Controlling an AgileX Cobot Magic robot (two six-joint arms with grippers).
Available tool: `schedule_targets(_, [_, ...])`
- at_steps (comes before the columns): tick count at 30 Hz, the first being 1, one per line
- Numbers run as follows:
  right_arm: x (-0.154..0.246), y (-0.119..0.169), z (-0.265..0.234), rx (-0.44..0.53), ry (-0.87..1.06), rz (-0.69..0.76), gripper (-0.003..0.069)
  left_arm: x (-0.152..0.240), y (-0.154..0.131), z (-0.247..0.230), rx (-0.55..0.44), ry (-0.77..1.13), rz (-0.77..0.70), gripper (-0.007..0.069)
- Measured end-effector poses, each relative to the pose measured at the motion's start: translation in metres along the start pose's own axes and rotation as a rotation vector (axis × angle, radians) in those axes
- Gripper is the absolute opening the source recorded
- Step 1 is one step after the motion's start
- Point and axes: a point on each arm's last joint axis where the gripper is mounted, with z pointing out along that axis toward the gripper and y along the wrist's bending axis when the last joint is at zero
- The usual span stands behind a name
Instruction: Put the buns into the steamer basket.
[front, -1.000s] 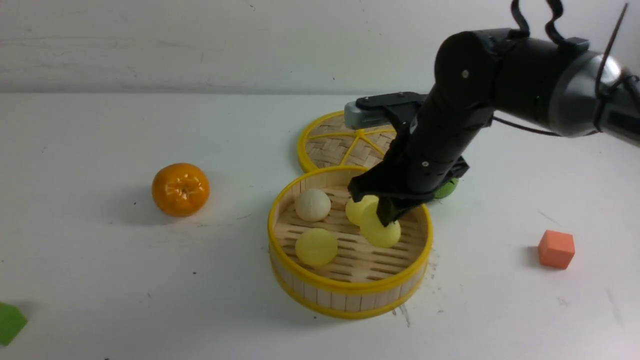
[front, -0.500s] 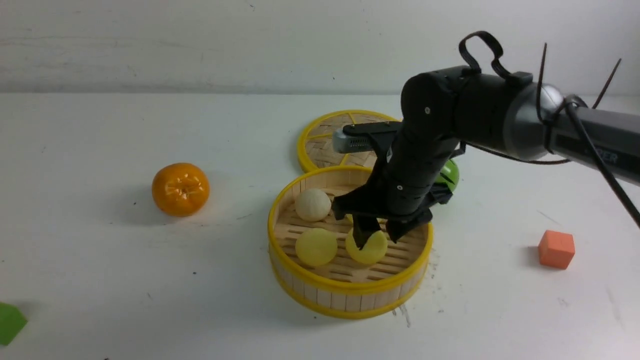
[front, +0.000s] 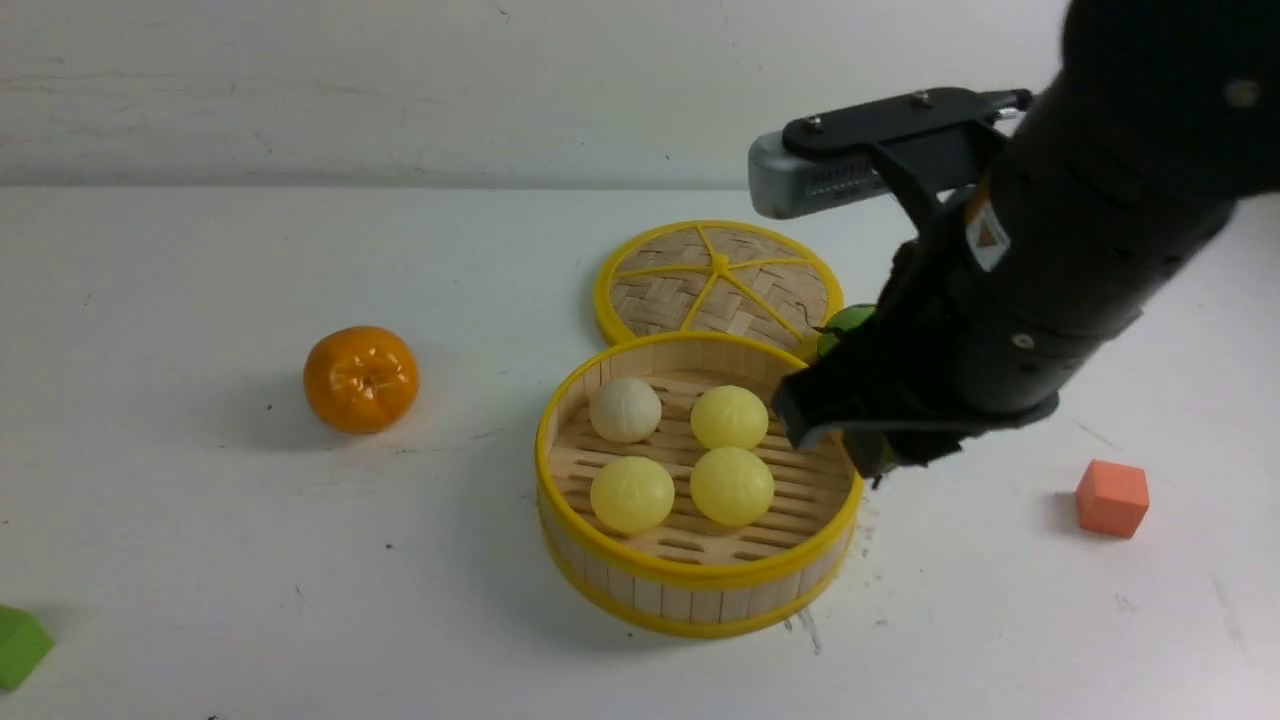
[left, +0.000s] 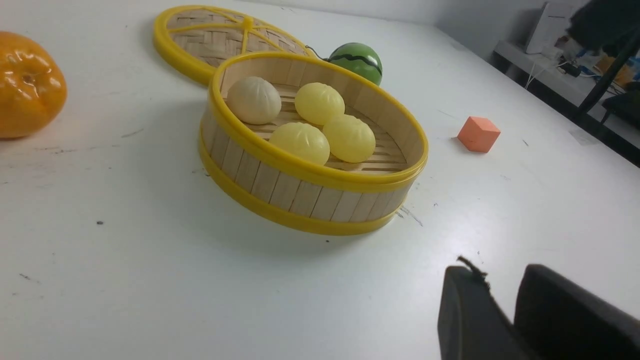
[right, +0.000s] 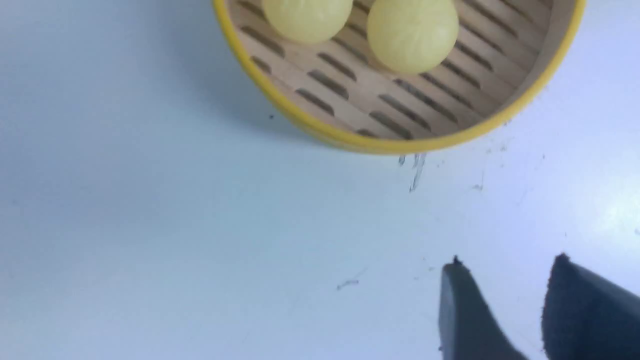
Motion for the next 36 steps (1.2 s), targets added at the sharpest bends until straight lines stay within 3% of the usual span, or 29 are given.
schedule_targets(5, [0.025, 0.005, -0.039, -0.095, -0.061, -0.009, -0.0003, 0.000, 0.000, 0.000, 0.000, 0.000, 0.000, 0.0155])
schedule_targets(11, [0.036, 0.004, -0.062, -0.153, -0.111, -0.008, -0.0020, 0.000, 0.000, 0.000, 0.000, 0.000, 0.000, 0.0163])
schedule_targets(17, [0.076, -0.032, -0.066, -0.060, -0.177, -0.135, -0.0020, 0.000, 0.000, 0.000, 0.000, 0.000, 0.000, 0.0165])
schedule_targets(21, [0.142, -0.081, -0.047, 0.003, -0.394, 0.068, -0.0020, 0.000, 0.000, 0.000, 0.000, 0.000, 0.000, 0.0168])
schedule_targets(23, [0.160, -0.087, -0.045, 0.025, -0.469, 0.107, -0.0020, 0.000, 0.000, 0.000, 0.000, 0.002, 0.000, 0.0169])
schedule_targets(28, [0.247, -0.108, 0.008, 0.208, -0.818, 0.279, -0.0019, 0.000, 0.000, 0.000, 0.000, 0.004, -0.001, 0.0176])
schedule_targets(32, [0.282, -0.113, 0.055, 0.283, -0.890, 0.333, -0.0019, 0.001, 0.000, 0.000, 0.000, 0.006, -0.001, 0.0176])
schedule_targets(36, [0.292, -0.116, 0.076, 0.305, -0.855, 0.365, -0.0018, 0.001, 0.000, 0.000, 0.000, 0.010, -0.001, 0.0179])
